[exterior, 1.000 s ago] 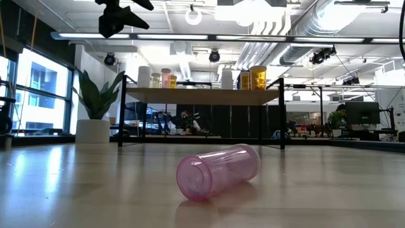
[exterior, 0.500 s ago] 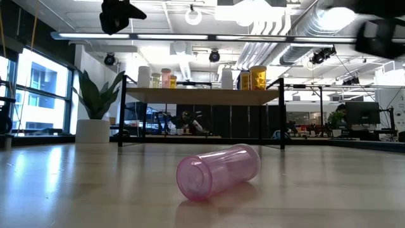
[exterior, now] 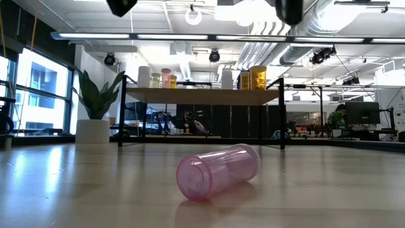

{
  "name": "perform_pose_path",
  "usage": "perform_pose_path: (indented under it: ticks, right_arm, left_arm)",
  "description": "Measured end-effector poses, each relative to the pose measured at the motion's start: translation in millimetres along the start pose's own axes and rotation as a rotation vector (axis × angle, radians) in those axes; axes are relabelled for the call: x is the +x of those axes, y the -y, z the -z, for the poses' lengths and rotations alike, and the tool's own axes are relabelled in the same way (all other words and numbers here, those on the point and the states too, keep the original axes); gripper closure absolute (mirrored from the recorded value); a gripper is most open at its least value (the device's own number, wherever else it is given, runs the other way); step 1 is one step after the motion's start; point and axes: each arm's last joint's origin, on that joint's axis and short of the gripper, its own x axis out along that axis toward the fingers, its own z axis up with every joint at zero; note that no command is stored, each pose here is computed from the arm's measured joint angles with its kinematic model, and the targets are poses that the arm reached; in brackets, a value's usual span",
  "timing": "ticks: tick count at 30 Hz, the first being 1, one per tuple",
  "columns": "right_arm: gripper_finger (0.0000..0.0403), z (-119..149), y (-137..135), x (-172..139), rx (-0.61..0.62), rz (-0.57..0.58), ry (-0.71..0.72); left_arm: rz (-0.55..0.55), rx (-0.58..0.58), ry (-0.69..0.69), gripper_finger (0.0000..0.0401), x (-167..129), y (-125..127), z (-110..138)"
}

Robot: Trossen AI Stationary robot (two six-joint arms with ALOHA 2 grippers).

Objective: Pick and place medicine bottles onto shelf by color
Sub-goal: Put the small white pill bottle on the shelf

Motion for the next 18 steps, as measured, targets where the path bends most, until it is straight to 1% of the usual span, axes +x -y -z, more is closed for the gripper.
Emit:
perform_pose_path:
  ticks: [4, 6, 10, 14, 18]
  right_arm:
    - [0.0336, -22.4, -9.1, 3.3, -0.036, -0.015, 0.059]
    - [0.0336, -33.1, -12.9, 4.4, -0.05, -0.021, 0.087]
    - [0.0336, -49.5, -15.8, 6.5, -0.058, -0.02, 0.13]
    - [0.0336, -58.1, -14.2, 8.6, -0.047, -0.014, 0.151]
    - [0.0336, -60.4, -11.9, 10.5, -0.047, -0.029, 0.133]
  left_arm:
    - [0.024, 0.016, 0.047, 0.0213, 3.1, 5.0, -4.0]
    - [0.027, 0.018, 0.044, 0.0213, 6.0, 5.6, -3.2]
    - [0.045, 0.023, 0.077, 0.0213, 12.3, 8.1, -6.7]
    - [0.054, 0.034, 0.083, 0.0213, 21.0, 9.3, -6.8]
    - [0.055, 0.033, 0.065, 0.0213, 29.6, 8.3, -5.0]
